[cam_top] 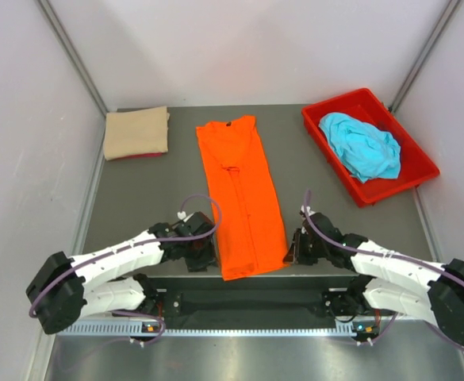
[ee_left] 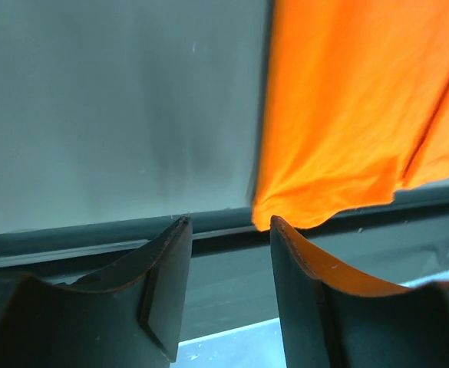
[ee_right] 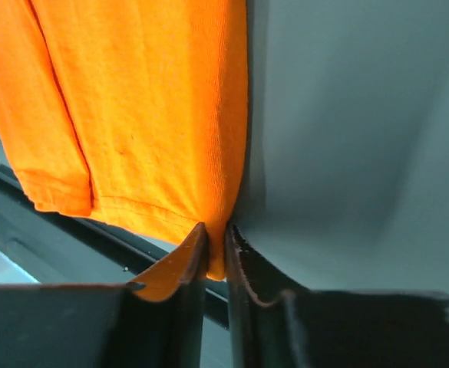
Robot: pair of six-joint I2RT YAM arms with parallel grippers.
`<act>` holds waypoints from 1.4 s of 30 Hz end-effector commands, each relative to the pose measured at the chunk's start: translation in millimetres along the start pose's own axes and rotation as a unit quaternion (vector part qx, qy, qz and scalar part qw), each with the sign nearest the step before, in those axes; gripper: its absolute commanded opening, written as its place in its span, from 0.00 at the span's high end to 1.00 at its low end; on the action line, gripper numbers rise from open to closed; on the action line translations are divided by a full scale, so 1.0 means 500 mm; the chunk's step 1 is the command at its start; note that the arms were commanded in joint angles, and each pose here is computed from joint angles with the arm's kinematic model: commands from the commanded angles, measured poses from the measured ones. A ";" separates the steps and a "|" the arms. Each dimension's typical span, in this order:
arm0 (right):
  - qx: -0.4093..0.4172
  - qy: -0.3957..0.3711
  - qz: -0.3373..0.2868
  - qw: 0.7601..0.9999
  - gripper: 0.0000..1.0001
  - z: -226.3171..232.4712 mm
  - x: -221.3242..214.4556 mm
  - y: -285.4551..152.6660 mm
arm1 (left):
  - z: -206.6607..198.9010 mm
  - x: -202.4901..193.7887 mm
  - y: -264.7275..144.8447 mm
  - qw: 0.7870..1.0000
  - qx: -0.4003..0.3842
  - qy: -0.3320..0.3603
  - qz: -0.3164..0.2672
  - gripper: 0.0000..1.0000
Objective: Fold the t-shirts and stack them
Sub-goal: Fold the tshirt
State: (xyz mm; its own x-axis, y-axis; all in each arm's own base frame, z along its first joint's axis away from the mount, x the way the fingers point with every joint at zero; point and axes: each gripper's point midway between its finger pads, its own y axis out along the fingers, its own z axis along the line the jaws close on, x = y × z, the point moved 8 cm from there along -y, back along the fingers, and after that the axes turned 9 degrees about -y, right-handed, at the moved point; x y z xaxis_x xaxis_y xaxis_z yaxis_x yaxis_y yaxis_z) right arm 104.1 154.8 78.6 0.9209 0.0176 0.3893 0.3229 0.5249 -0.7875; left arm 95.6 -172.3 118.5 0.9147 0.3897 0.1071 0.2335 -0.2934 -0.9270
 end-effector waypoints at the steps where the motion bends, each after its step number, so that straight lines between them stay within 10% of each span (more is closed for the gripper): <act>1: -0.050 0.013 0.015 0.999 0.87 -0.020 -0.032 0.007 | -0.009 -0.026 0.011 0.997 -0.063 -0.018 0.042 0.50; 11: -0.088 0.014 0.008 0.996 0.45 -0.020 -0.029 -0.013 | 0.004 -0.064 0.043 0.995 -0.073 -0.033 0.066 0.50; 34: -0.103 0.027 0.000 0.994 0.98 -0.040 -0.045 -0.012 | 0.021 -0.068 0.055 0.995 -0.066 -0.063 0.048 0.54; 42: -0.098 0.028 -0.007 0.995 0.76 -0.037 -0.043 -0.020 | 0.006 -0.068 0.038 0.984 -0.147 -0.084 0.046 0.48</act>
State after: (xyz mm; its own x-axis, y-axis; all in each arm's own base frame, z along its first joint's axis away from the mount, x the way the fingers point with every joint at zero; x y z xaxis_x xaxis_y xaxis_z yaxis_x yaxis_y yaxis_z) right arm 95.4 146.6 81.1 0.9101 -0.0718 0.4082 0.3987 0.4206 -0.8150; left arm 66.4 -183.9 96.1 0.8882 0.4583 -0.0320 0.2349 -0.5130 -0.8256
